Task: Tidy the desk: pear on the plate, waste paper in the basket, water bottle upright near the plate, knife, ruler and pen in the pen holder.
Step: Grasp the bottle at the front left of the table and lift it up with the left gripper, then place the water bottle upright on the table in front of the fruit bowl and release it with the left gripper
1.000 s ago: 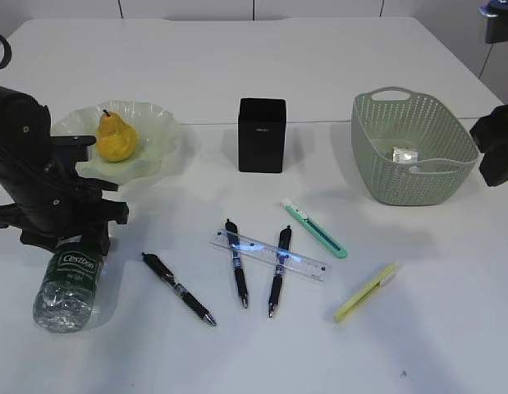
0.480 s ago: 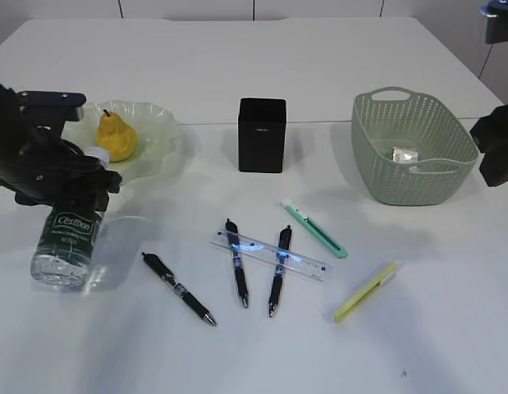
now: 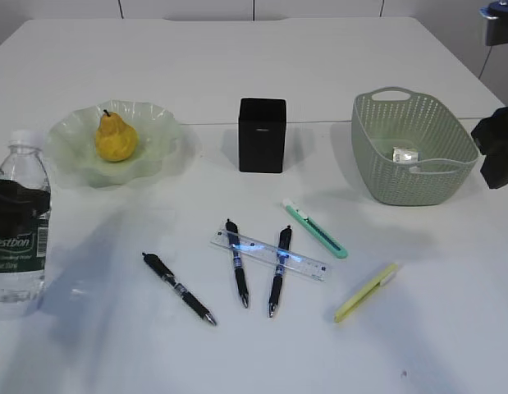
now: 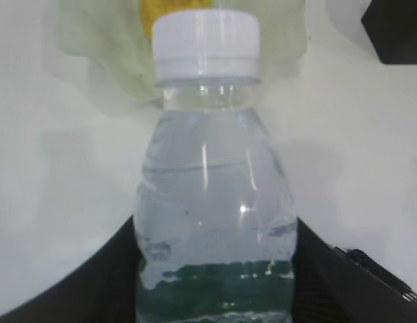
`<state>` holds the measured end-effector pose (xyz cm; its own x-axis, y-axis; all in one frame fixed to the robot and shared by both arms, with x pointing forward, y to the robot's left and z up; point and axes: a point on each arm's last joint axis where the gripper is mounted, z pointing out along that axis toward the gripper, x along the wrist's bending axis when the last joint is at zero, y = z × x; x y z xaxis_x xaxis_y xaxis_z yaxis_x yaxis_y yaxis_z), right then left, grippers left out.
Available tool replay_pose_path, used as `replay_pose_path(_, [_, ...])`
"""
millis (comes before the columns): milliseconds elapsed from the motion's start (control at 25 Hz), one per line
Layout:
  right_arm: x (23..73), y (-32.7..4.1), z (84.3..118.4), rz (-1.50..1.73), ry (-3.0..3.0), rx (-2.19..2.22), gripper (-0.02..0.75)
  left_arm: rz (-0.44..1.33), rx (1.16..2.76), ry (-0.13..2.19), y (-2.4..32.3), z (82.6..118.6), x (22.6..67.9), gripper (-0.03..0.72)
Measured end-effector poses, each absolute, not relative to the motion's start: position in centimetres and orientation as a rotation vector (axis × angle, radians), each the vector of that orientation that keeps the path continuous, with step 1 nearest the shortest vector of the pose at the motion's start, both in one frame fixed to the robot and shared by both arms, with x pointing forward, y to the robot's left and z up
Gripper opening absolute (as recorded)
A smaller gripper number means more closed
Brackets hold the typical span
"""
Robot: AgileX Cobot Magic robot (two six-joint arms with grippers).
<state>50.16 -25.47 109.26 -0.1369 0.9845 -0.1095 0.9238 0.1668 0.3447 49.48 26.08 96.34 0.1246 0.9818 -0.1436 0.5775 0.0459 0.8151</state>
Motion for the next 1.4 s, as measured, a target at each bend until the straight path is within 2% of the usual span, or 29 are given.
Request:
replay_pose_path(400, [50.1,-25.5,109.3,0.273,2.141,1.827,0.391,0.700,1.560,1.355,26.0,97.0,46.0,0.389])
replay_pose_path(720, [50.0,-25.5,109.2,0.253,2.150,1.837,0.391,0.745,1.456,1.167,25.3,98.5,46.5,0.389])
replay_pose_path(960, [49.7,-25.6,109.1,0.220,2.163,1.852,0.391,0.715,1.339,1.008,24.3,97.6,47.9,0.389])
replay_pose_path(1160, [49.7,-25.6,109.1,0.218,2.163,1.852,0.391,0.671,1.360,1.041,24.0,95.2,49.1,0.389])
replay_pose_path(1400, [49.8,-25.6,109.1,0.224,2.161,1.850,0.391,0.687,1.332,1.085,24.3,94.9,49.7,0.389])
